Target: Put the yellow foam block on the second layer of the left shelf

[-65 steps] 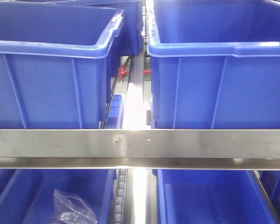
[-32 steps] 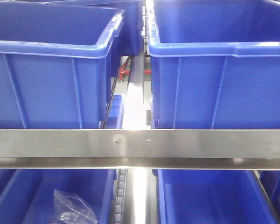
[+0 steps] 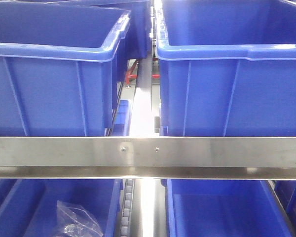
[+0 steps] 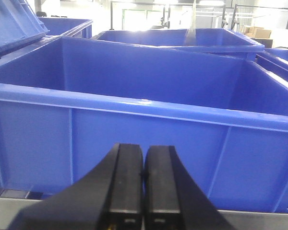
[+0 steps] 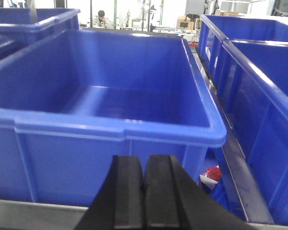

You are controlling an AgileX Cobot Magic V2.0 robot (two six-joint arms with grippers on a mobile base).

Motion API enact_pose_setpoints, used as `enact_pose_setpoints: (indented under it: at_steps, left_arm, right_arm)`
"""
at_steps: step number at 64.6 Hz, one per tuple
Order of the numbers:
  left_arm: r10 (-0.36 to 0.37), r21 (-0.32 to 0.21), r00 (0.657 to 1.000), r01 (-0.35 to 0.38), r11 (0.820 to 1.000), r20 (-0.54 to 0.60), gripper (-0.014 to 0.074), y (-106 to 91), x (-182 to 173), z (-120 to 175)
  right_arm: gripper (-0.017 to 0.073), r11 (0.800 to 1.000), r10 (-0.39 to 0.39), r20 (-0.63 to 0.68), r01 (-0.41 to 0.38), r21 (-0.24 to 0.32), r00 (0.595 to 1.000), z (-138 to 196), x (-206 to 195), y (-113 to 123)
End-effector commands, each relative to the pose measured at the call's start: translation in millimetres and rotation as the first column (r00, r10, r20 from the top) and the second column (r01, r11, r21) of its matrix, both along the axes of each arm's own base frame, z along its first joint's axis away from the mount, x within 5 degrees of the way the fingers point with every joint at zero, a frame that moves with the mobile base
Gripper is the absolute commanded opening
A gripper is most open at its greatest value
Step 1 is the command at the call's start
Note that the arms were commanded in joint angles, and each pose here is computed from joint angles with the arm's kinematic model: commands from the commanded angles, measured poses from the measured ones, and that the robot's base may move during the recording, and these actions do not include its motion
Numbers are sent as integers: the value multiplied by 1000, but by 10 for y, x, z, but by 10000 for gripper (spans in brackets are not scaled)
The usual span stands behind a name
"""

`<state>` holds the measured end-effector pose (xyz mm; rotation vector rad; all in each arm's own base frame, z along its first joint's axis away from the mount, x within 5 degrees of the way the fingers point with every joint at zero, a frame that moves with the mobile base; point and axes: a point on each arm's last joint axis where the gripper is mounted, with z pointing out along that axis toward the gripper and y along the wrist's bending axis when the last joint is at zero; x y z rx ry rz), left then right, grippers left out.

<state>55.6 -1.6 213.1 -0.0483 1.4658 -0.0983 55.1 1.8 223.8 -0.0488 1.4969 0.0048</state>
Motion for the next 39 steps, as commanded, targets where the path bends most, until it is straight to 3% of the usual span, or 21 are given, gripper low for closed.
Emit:
enact_pose_setpoints:
  at_steps: [1,8,39]
  left_arm:
    - [-8,-9,997,9,1000,78,136,-7,-12,4]
    - [-8,-9,997,9,1000,78,136,-7,-12,4]
    - [-8,-9,997,9,1000,78,136,-7,-12,4]
  right_arm:
    - [54,1000,2,138,-2,-6,990,80,-44,5]
    - [54,1000,3,105,-1,-11,994,-55,-20,6]
    - [54,1000,-3,99,1,22,995,-62,-19,-2]
